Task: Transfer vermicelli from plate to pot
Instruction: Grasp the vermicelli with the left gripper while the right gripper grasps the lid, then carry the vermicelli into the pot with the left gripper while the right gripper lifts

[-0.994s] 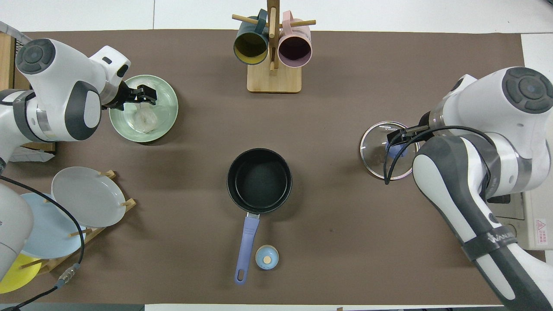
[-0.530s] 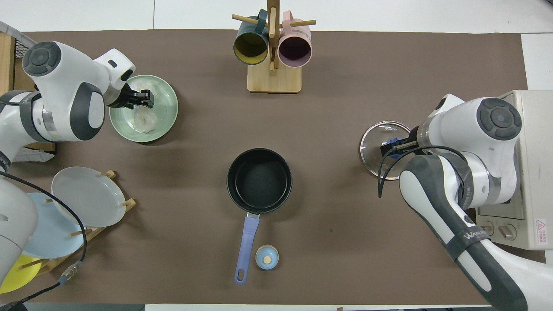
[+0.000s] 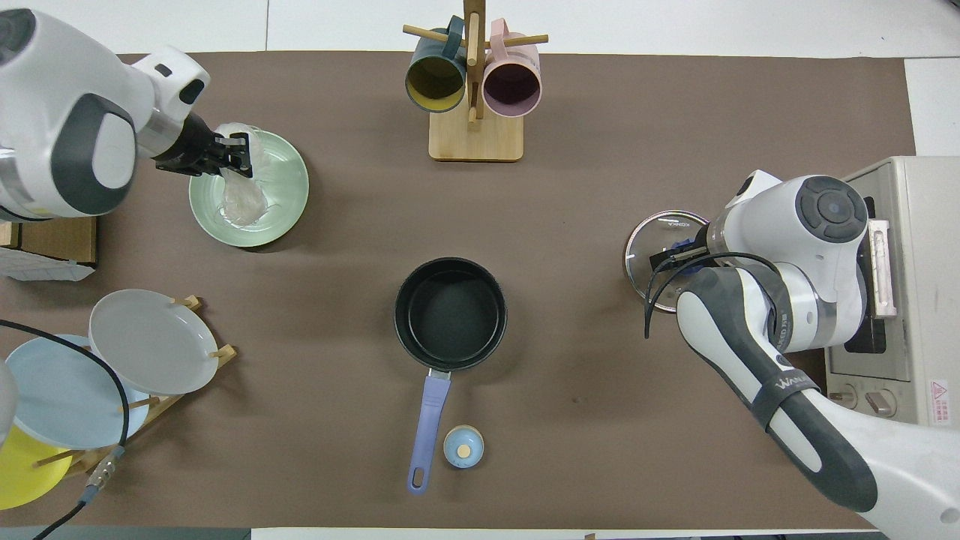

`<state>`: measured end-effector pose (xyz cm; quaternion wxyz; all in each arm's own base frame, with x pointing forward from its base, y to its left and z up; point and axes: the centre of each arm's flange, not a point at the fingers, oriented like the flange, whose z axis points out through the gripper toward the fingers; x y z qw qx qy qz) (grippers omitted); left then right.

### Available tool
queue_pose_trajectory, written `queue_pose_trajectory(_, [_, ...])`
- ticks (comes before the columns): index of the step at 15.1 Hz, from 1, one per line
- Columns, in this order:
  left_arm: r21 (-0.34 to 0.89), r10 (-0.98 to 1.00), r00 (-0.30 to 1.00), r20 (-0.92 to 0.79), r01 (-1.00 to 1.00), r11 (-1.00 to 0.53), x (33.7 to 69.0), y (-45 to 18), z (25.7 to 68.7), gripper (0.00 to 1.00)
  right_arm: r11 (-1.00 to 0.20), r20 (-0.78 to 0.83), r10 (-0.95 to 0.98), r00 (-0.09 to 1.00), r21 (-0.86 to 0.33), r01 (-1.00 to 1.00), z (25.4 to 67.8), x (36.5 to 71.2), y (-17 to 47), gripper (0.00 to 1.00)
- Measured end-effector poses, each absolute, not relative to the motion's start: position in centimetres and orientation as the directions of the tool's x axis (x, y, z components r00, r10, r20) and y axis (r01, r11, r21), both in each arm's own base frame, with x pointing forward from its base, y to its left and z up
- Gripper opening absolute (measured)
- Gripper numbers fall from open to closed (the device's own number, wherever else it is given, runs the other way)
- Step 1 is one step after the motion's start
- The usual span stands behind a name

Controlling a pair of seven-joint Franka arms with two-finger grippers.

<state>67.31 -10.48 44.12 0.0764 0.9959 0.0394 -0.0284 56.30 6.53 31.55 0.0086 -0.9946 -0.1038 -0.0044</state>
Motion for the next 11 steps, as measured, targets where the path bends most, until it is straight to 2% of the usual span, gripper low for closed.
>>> queue_pose_trajectory(3, [0.162, 0.151, 0.98, -0.127, 0.171, -0.972, 62.5, -18.0, 53.0, 0.25, -0.975, 0.011, 0.22, 0.976, -0.016, 0.22, 31.6, 56.3, 6.6, 1.0])
queue_pose_trajectory(5, [0.155, 0.168, 0.977, -0.132, 0.188, -0.97, 58.4, -25.3, 55.9, 0.25, -0.974, 0.012, 0.227, 0.974, -0.016, 0.227, 31.6, 56.3, 6.6, 0.97])
queue_pose_trajectory(7, [0.133, 0.156, 0.976, -0.154, 0.177, -0.975, 54.5, -31.6, 55.5, 0.25, -0.974, 0.012, 0.228, 0.974, -0.016, 0.228, 31.6, 56.3, 6.6, 0.79])
queue_pose_trajectory(11, [0.088, 0.102, 0.978, -0.182, 0.12, -0.989, 48.1, -38.0, 48.7, 0.25, -0.973, 0.012, 0.231, 0.973, -0.016, 0.231, 31.6, 56.3, 6.7, 0.7])
